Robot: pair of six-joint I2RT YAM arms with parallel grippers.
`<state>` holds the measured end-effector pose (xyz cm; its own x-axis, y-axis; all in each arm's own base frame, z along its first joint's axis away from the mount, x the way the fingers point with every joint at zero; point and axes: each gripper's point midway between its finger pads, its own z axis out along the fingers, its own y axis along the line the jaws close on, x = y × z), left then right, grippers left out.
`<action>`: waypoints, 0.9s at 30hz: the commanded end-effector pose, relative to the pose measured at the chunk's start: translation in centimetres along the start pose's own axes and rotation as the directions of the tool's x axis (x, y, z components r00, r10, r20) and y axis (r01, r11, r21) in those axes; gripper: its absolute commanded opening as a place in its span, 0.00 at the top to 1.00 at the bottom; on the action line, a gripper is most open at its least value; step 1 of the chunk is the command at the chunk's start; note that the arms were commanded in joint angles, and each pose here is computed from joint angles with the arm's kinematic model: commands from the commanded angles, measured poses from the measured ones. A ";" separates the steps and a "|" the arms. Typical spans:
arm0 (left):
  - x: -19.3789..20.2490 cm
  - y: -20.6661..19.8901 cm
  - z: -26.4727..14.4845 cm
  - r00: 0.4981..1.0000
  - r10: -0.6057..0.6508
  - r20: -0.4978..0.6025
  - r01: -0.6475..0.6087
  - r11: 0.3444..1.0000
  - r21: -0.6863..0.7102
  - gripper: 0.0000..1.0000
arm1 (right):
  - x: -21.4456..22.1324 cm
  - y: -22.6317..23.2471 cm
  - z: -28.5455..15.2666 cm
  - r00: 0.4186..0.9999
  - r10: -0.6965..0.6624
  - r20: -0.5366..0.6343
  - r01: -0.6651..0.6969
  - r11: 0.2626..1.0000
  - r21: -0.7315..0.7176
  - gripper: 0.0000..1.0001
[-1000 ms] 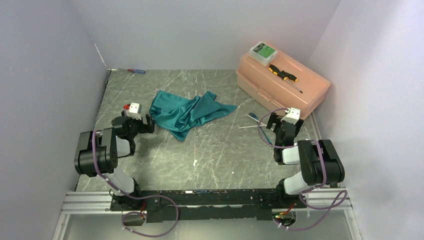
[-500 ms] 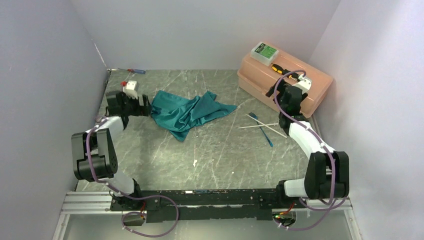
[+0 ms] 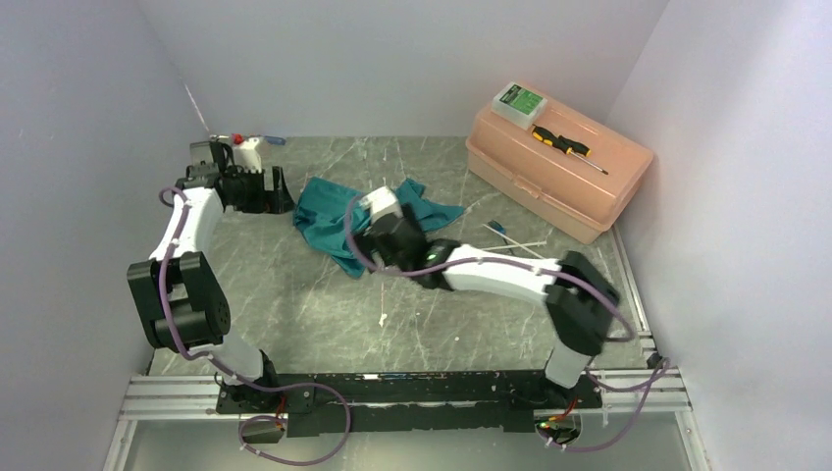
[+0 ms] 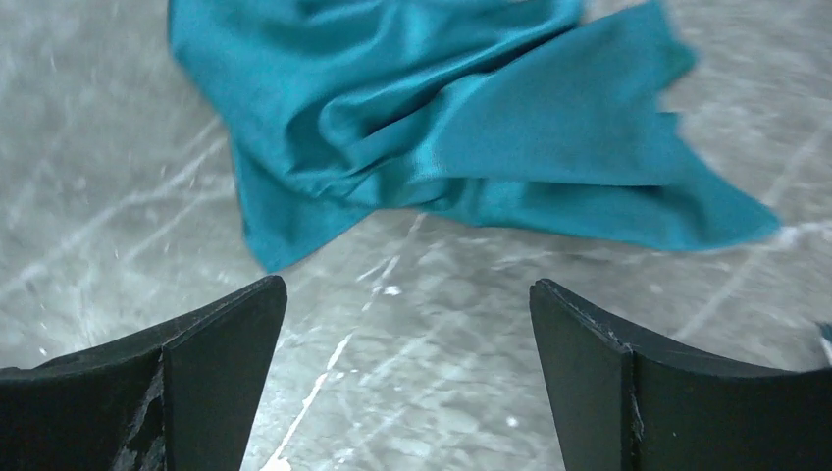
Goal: Fold the napkin into a case and place the utensils inside
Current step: Pick up the crumpled napkin from the center of the board.
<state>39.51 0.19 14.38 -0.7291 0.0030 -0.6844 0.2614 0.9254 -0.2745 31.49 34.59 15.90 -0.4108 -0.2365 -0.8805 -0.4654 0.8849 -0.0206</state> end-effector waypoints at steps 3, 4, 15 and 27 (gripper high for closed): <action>-1.7 -1.1 -1.5 0.996 -0.073 -0.053 0.076 0.995 0.062 0.05 | 4.3 6.8 3.1 0.956 -0.266 -0.123 0.258 0.963 -0.081 0.05; -1.7 -1.0 -1.5 0.996 -0.072 -0.053 0.075 0.996 0.053 0.05 | 4.6 7.4 3.6 0.953 -0.273 -0.131 0.262 0.960 -0.095 0.07; -1.5 0.4 -1.4 0.995 -0.073 -0.068 0.072 0.997 -0.011 0.04 | 7.8 9.8 7.0 0.931 -0.321 -0.173 0.294 0.942 -0.165 0.26; -1.7 1.6 -1.3 0.993 -0.075 -0.093 0.070 0.996 -0.059 0.05 | 9.7 11.7 8.6 0.932 -0.309 -0.190 0.270 0.941 -0.206 0.45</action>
<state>39.63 1.33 14.88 -0.8119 -0.0352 -0.5828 0.1798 0.9346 -0.3069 28.80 44.67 2.78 -0.3903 -0.5952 -0.7024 -0.7044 0.6843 -0.1885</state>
